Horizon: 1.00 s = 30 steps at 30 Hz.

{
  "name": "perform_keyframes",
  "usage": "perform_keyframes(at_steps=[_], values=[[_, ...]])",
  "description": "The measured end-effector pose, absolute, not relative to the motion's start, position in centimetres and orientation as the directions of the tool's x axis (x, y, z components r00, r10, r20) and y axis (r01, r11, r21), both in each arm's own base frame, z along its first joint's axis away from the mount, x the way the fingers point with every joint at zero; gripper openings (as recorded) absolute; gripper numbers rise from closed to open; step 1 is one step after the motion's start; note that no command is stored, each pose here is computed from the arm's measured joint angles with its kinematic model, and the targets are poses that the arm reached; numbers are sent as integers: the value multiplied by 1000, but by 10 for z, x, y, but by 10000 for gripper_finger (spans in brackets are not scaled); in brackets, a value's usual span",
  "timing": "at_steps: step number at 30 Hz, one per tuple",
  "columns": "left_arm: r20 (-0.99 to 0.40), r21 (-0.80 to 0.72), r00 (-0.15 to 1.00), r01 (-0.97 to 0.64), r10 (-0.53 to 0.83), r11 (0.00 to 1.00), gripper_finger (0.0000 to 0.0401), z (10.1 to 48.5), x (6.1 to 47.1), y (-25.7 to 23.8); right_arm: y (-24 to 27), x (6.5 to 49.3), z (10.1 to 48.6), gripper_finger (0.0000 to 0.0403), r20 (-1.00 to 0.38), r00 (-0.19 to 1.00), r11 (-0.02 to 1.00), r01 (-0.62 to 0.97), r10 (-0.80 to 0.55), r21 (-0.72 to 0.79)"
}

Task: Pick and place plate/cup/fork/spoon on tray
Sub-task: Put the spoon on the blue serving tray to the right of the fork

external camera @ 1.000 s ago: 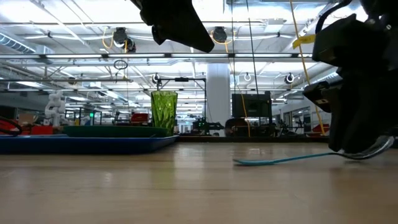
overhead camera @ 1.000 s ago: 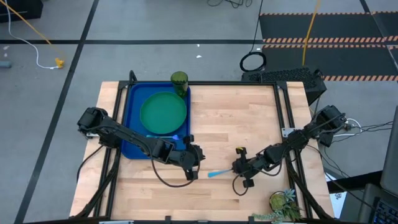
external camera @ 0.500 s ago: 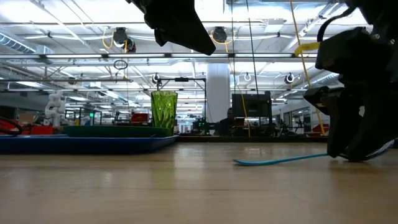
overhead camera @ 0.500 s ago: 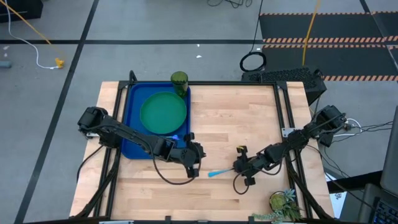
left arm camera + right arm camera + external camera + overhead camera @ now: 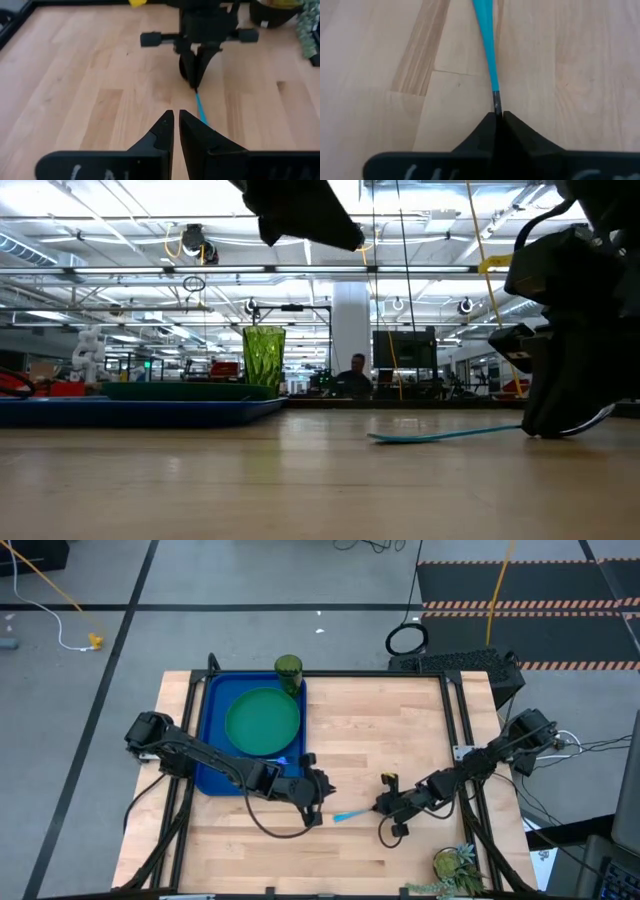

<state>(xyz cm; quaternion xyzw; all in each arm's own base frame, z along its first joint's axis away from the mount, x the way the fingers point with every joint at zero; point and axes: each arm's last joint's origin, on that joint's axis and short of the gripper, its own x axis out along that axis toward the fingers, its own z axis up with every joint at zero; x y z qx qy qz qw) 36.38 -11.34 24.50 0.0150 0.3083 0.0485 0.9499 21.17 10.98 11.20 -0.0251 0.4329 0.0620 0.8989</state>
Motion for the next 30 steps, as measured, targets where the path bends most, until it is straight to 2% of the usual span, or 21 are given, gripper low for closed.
perform_keyframes(at_steps=[5, 10, 15, 20, 26, 30], values=[[-576, 57, 814, -53, 76, 997, 41, 246, 365, -114, 108, 218, 117, 3, -763, 642, 994, -114, 73, -1], [-561, 49, 825, -54, 72, 997, 85, 243, 369, -116, 103, 225, 122, 2, -734, 678, 998, -59, 43, 4], [-564, 88, 823, -22, 68, 996, 122, 224, 381, -118, 96, 233, 126, 1, -699, 715, 999, -8, 31, 36], [-596, 98, 798, -43, 93, 994, 129, 211, 386, -108, 91, 237, 128, 1, -676, 737, 999, 25, 6, 36], [-608, 40, 792, -33, 51, 999, 133, 202, 394, -102, 85, 240, 129, 0, -657, 752, 997, 70, -62, -15], [-601, 49, 798, -30, 54, 998, 160, 187, 402, -100, 82, 243, 131, 0, -637, 768, 998, 50, -65, -41]])
